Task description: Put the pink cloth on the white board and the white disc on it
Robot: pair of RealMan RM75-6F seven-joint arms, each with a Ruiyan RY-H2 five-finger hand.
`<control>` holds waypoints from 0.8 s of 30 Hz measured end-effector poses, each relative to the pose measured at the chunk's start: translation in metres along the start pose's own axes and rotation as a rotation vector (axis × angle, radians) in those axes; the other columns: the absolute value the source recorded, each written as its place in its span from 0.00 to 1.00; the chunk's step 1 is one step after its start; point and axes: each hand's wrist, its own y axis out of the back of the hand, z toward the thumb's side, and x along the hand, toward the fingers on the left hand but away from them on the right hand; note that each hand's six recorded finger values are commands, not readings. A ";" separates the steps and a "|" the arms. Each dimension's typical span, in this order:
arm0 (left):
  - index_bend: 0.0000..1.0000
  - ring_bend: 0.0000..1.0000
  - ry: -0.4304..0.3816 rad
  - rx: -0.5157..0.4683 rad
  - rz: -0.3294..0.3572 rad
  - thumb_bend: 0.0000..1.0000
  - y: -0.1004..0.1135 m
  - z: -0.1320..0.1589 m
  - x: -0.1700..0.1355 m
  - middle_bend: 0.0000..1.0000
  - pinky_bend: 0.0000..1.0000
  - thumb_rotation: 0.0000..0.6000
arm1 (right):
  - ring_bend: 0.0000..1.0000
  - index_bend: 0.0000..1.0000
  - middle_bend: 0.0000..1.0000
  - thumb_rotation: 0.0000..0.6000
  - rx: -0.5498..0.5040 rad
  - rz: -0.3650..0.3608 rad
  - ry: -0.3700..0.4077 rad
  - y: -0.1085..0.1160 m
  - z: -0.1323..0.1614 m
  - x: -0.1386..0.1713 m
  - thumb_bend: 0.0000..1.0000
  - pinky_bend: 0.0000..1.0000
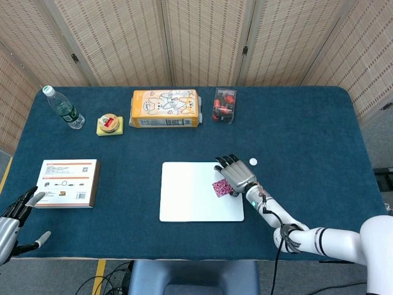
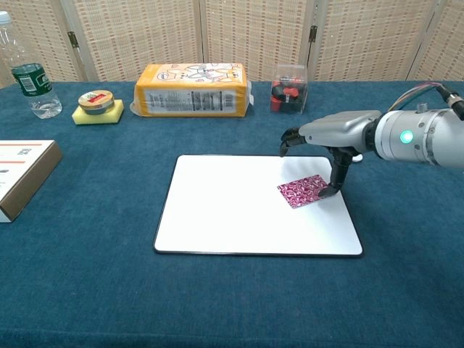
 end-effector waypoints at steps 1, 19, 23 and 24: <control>0.00 0.10 0.001 0.000 0.002 0.29 0.000 0.000 0.000 0.04 0.22 1.00 | 0.00 0.12 0.00 1.00 0.002 0.002 -0.002 0.000 -0.001 0.001 0.11 0.00; 0.00 0.10 0.002 0.051 -0.034 0.29 -0.014 0.006 0.008 0.04 0.22 1.00 | 0.00 0.25 0.02 1.00 -0.051 -0.073 -0.165 0.004 -0.091 0.046 0.11 0.00; 0.00 0.10 0.007 0.054 -0.045 0.29 -0.018 0.007 0.011 0.04 0.22 1.00 | 0.00 0.26 0.03 1.00 -0.055 -0.075 -0.196 0.001 -0.109 0.044 0.11 0.00; 0.00 0.10 0.009 0.053 -0.044 0.29 -0.018 0.007 0.012 0.04 0.22 1.00 | 0.00 0.27 0.03 1.00 -0.055 -0.075 -0.200 0.000 -0.112 0.042 0.11 0.00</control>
